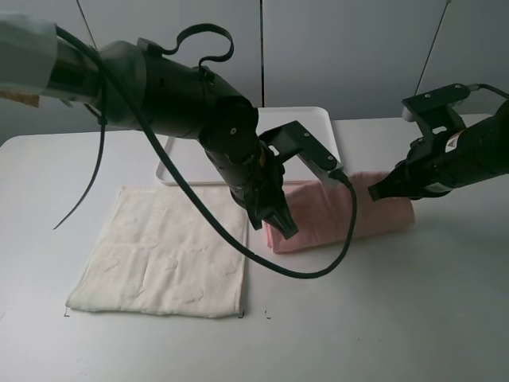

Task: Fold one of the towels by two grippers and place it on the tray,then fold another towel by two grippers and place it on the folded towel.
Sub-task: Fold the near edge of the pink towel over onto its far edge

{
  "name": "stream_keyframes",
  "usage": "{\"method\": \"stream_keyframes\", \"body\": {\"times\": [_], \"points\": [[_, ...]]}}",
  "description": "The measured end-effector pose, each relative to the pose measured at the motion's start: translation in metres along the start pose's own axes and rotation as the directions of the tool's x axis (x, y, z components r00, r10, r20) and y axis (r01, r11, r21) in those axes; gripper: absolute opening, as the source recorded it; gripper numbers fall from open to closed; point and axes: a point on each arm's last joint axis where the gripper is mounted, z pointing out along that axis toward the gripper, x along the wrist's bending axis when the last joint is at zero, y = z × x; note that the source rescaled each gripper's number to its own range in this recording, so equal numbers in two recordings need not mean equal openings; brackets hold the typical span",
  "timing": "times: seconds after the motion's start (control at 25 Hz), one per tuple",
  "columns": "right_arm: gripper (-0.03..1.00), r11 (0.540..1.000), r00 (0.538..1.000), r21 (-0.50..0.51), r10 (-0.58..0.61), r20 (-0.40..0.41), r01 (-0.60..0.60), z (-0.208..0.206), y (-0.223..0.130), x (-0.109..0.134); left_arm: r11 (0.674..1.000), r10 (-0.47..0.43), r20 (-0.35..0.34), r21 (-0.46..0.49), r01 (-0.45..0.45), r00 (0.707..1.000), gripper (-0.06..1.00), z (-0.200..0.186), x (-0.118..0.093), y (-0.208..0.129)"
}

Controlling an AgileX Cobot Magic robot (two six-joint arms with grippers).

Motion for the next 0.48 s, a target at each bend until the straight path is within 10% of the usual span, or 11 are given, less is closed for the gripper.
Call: {"method": "stream_keyframes", "body": {"times": [0.12, 0.24, 0.4, 0.48], "points": [[0.01, 1.000, 1.000, -0.016, -0.024, 0.003, 0.024, 0.009, 0.000, 0.000, 0.999, -0.038, -0.015, -0.038, 0.037, 0.999, 0.03, 0.000, 0.007, 0.002], [0.18, 0.997, 0.999, -0.061, -0.051, 0.008, 0.052, 0.015, 0.003, 0.000, 0.997, -0.065, -0.030, -0.052, 0.063, 0.997, 0.27, 0.001, 0.015, 0.002], [0.81, 0.983, 0.997, -0.165, -0.073, 0.023, 0.076, 0.015, 0.013, -0.001, 0.989, -0.141, -0.062, -0.059, 0.137, 0.988, 0.88, 0.001, 0.027, 0.000], [0.96, 0.981, 0.998, -0.182, -0.058, 0.024, 0.061, 0.015, 0.015, -0.001, 0.980, -0.194, -0.084, -0.067, 0.189, 0.977, 0.95, 0.001, 0.032, -0.001]]}}
